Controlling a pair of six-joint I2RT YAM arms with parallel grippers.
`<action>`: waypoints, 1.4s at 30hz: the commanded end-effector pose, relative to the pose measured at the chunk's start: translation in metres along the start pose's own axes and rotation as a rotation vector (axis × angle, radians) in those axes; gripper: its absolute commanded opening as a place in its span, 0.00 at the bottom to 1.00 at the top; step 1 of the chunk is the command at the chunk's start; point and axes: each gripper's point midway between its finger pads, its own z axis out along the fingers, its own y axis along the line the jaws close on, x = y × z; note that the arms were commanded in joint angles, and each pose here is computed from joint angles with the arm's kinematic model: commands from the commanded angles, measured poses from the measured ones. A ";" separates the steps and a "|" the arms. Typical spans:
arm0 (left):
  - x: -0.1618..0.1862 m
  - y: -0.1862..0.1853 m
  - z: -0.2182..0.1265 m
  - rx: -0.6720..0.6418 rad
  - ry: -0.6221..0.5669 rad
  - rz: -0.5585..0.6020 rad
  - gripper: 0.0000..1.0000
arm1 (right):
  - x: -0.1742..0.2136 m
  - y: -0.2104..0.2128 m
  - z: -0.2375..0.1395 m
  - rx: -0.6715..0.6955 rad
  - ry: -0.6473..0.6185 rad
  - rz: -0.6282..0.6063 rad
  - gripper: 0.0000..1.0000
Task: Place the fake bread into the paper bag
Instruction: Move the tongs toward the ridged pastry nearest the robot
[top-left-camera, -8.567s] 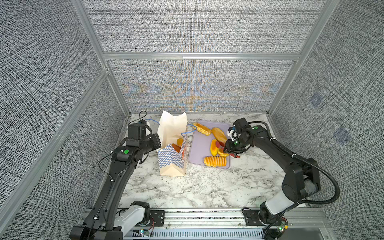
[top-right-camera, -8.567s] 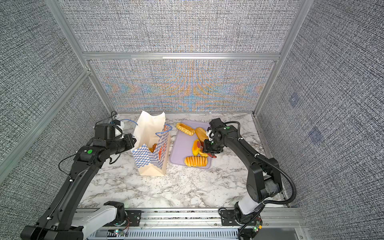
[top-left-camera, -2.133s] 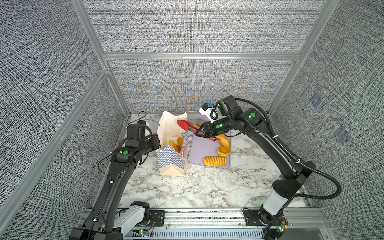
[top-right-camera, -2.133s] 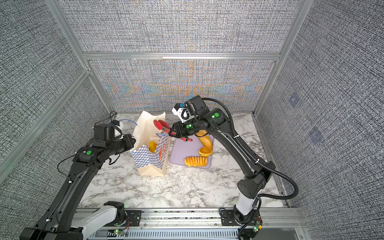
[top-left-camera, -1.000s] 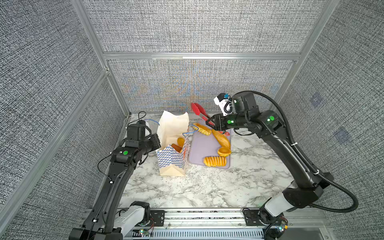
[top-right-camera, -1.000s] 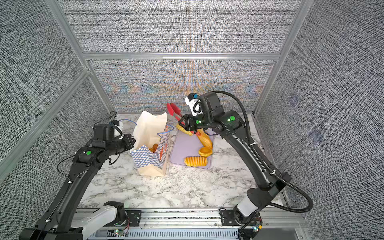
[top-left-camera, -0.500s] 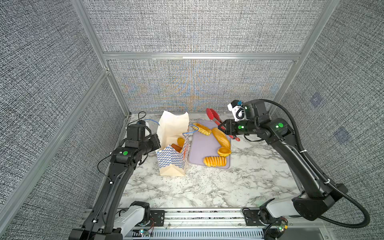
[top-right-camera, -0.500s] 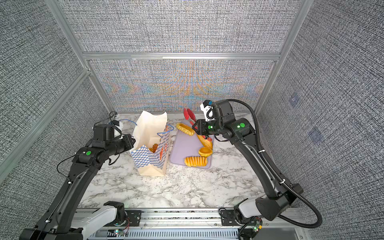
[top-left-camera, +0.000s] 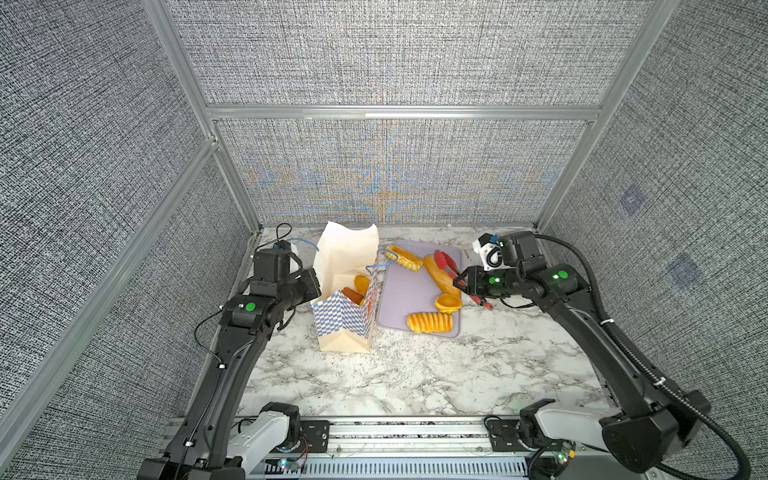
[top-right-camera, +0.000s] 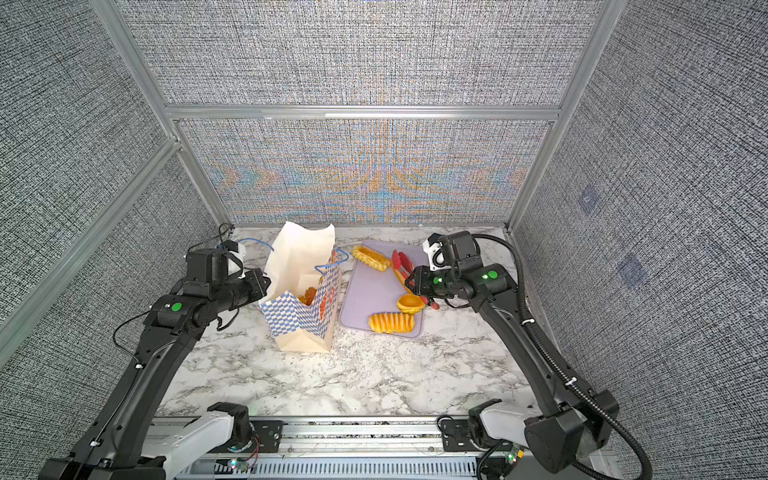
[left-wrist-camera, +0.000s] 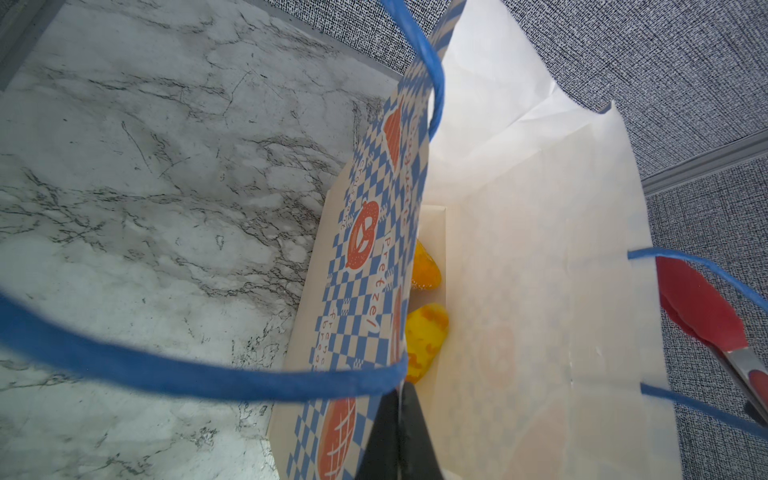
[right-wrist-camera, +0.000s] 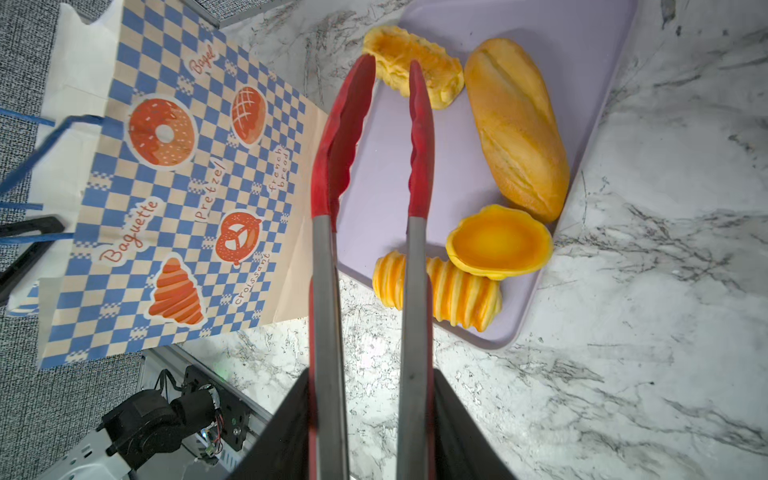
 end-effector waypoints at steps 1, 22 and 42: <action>-0.002 -0.001 0.000 0.005 -0.009 0.012 0.03 | 0.000 0.001 0.000 -0.045 -0.013 0.038 0.43; -0.003 0.000 0.006 0.006 -0.007 0.017 0.04 | 0.058 -0.058 -0.003 0.015 0.048 0.283 0.45; -0.002 -0.001 0.008 0.009 -0.002 0.022 0.04 | 0.090 -0.074 0.022 -0.036 0.123 0.433 0.49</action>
